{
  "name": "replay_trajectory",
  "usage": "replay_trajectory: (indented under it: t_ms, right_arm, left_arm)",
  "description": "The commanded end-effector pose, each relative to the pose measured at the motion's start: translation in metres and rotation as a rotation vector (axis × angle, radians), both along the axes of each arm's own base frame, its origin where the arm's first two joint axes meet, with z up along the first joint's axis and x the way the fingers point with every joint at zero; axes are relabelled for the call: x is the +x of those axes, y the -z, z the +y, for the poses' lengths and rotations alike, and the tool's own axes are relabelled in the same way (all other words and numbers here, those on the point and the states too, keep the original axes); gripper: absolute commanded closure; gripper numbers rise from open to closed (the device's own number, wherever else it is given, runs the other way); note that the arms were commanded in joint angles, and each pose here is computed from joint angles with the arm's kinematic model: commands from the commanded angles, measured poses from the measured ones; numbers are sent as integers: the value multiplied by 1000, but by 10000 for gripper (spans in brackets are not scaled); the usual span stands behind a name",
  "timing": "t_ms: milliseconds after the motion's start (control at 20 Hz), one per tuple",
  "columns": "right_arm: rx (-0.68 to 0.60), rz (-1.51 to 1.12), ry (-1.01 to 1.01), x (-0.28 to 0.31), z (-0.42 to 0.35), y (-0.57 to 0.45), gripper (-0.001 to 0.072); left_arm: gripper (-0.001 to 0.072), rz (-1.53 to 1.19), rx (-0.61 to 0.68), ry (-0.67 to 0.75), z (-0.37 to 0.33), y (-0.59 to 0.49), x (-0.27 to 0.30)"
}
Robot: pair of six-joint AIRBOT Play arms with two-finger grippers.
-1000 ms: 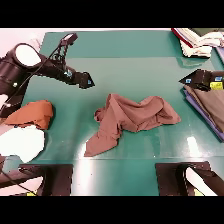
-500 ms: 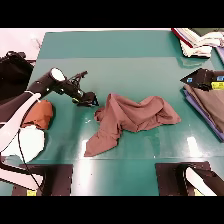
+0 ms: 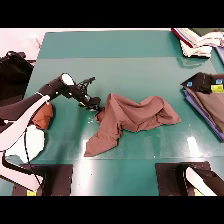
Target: Fold the shirts.
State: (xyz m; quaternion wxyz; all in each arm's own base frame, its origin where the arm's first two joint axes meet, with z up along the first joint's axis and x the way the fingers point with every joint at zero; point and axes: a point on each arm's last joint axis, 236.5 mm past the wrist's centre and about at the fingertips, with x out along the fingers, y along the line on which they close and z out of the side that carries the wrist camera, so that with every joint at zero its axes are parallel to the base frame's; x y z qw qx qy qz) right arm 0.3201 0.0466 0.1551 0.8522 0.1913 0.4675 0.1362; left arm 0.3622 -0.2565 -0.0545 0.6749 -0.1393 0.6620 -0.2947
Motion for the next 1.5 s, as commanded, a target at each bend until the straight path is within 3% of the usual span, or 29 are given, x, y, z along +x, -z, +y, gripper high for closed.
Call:
replay_trajectory:
  t_ms: [0,50,150,350,500,750,900,1000,1100,1250,1450]
  right_arm:
    - [-12,167,39,-25,-21,50,346]
    - [8,225,73,-35,-31,72,342]
    - [63,334,177,-54,-53,116,179]
    - [245,498,373,-75,-74,189,185]
    - [398,479,395,-51,-58,215,192]
    - [405,432,426,1,-41,244,193]
    - [362,390,361,31,-29,240,321]
    - [312,317,304,53,-24,227,653]
    - [271,195,242,77,-22,189,693]
    - [206,-78,158,104,-27,78,693]
    - [72,-519,57,75,-25,-131,693]
  left_arm:
    - [684,-61,-12,-47,24,-29,30]
    - [684,-108,-20,-77,36,-47,44]
    - [684,-205,-29,-133,59,-83,69]
    - [684,-287,-16,-165,79,-111,86]
    - [684,-281,-17,-164,77,-108,87]
    - [684,-280,-16,-163,77,-108,87]
    - [683,-281,-16,-164,77,-108,87]
    - [683,-281,-17,-164,77,-108,87]
    - [684,-296,-21,-164,78,-116,87]
    - [684,-447,-46,-178,85,-182,97]
    - [684,-903,-111,-224,107,-378,75]
